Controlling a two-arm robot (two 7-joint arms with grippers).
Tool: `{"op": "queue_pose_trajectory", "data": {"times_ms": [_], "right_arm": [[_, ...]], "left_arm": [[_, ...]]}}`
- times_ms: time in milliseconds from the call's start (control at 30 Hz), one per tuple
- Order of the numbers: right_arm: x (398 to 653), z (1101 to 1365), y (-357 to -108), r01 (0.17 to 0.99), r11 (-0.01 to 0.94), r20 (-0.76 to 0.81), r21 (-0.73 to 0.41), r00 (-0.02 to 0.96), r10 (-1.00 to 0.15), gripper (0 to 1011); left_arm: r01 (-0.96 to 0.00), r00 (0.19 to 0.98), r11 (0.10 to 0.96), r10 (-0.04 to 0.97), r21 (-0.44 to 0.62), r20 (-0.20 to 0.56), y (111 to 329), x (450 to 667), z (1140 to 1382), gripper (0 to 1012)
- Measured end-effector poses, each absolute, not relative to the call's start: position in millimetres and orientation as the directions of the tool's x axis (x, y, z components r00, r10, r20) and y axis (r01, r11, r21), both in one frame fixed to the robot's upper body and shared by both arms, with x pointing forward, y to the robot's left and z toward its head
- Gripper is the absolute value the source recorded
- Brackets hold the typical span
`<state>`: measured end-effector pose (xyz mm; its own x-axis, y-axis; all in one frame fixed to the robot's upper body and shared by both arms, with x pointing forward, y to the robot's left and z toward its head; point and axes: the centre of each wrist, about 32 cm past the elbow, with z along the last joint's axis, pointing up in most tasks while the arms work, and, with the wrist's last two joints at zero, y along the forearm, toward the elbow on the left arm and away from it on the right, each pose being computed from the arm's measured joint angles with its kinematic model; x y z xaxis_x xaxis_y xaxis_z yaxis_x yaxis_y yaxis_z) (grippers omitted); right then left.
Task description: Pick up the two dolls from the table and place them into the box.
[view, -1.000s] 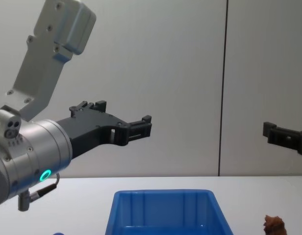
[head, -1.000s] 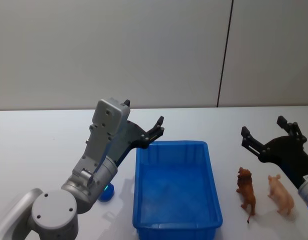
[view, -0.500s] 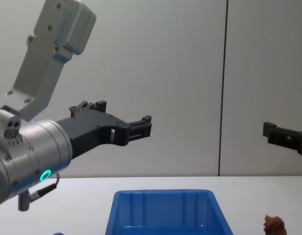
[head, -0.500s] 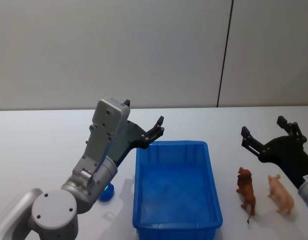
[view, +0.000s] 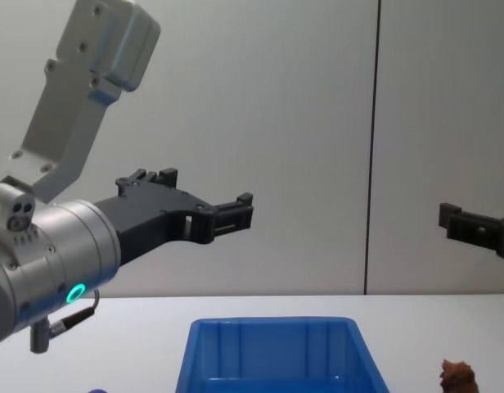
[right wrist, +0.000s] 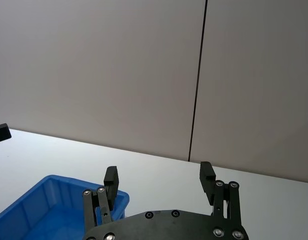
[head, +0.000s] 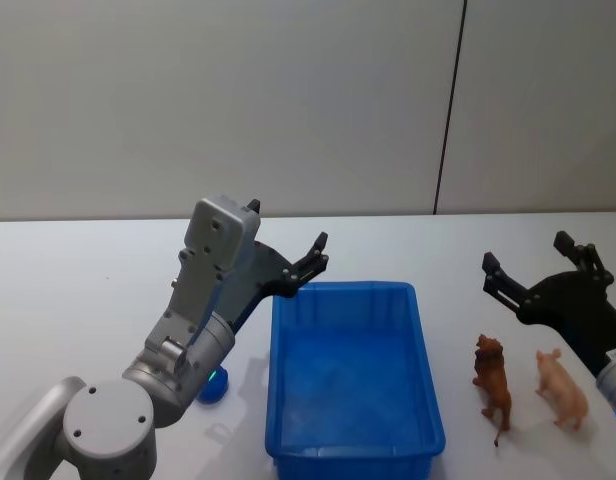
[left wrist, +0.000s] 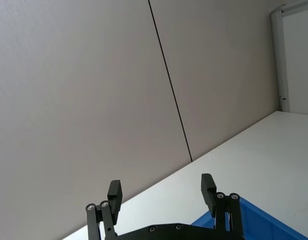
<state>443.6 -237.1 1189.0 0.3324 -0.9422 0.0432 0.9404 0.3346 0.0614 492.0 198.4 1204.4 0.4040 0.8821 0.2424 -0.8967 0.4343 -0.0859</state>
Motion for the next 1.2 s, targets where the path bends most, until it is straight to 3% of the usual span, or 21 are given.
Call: {"op": "queue_pose_trajectory", "data": {"times_ms": [533, 1200], "right_arm": [[450.7, 1187.5, -239.3, 0.963, 0.271, 0.027, 0.002, 0.271, -0.962, 1001], [437.4, 1173.8, -253.8, 0.967, 0.139, 0.024, -0.215, 0.147, -0.989, 1001]], "left_arm": [[-0.897, 0.404, 0.434, 0.882, -0.086, 0.242, 198.4, 492.0, 1204.4, 1001], [-0.897, 0.404, 0.434, 0.882, -0.086, 0.242, 198.4, 492.0, 1204.4, 1001]]}}
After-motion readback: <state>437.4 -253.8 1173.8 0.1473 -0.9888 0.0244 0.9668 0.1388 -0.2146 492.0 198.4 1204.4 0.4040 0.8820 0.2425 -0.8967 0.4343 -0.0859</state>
